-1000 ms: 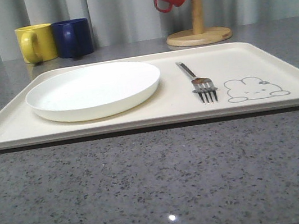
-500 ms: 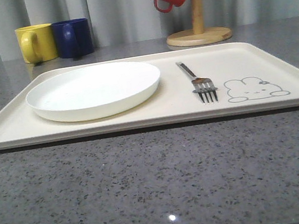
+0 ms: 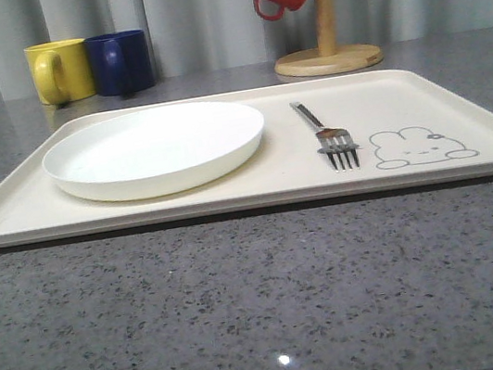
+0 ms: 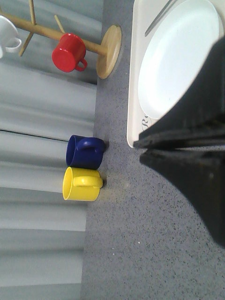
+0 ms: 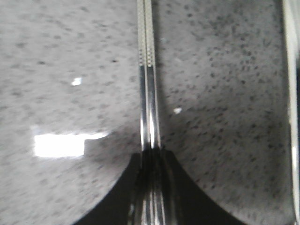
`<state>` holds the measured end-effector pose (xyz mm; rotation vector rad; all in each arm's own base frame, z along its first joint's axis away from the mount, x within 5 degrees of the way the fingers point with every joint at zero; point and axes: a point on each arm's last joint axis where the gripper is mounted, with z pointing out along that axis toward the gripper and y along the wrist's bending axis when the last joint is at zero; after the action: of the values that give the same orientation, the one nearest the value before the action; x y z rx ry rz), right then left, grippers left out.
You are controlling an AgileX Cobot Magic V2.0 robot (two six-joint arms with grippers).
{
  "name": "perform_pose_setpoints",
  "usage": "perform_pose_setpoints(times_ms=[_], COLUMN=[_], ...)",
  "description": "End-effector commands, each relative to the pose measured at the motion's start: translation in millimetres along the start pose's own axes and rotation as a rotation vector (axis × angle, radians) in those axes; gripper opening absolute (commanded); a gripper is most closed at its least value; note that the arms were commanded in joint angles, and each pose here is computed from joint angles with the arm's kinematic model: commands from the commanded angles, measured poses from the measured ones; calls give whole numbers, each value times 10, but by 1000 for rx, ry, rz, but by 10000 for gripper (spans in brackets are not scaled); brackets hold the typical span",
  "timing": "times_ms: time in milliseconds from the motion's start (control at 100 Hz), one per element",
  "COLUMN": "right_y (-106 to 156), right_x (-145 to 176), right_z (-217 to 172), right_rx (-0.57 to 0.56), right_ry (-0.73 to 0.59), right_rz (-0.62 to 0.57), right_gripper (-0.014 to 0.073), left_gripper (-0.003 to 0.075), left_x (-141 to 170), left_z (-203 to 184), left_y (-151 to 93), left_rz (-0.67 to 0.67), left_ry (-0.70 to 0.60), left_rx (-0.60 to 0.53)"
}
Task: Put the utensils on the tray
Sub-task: 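Place the chopsticks on the tray beside the fork and release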
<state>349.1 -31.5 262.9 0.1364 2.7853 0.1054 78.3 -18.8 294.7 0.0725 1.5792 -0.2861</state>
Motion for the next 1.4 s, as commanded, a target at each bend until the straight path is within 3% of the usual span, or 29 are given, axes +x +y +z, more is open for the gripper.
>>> perform_pose_setpoints(times_ms=[0,290,500,710,1280,1390], right_y=[136,763,1291,1659,1788,1785], right_x=[-53,151,209,225,169,173], right_z=[-519,-1033,-941,-642,-68,-66], right_rx=[-43,-154,-201,-194,-157,-154], right_ry=[-152,-250,-275,-256,-159,-154], right_rz=[-11,-35,-40,-34,18,18], right_gripper=[-15,-15,-15,-15,-9,50], left_gripper=[-18,-18,-18,-18,-18,-18], left_x=[-145,-145,-145,-145,-145,-145], left_z=[-6,-6,-6,-6,-6,-6], left_y=[7,7,7,7,7,7], left_rz=[-8,-8,-8,-8,-8,-8], left_ry=[-92,-92,-92,-92,-92,-92], left_rx=[-16,-16,-16,-16,-16,-16])
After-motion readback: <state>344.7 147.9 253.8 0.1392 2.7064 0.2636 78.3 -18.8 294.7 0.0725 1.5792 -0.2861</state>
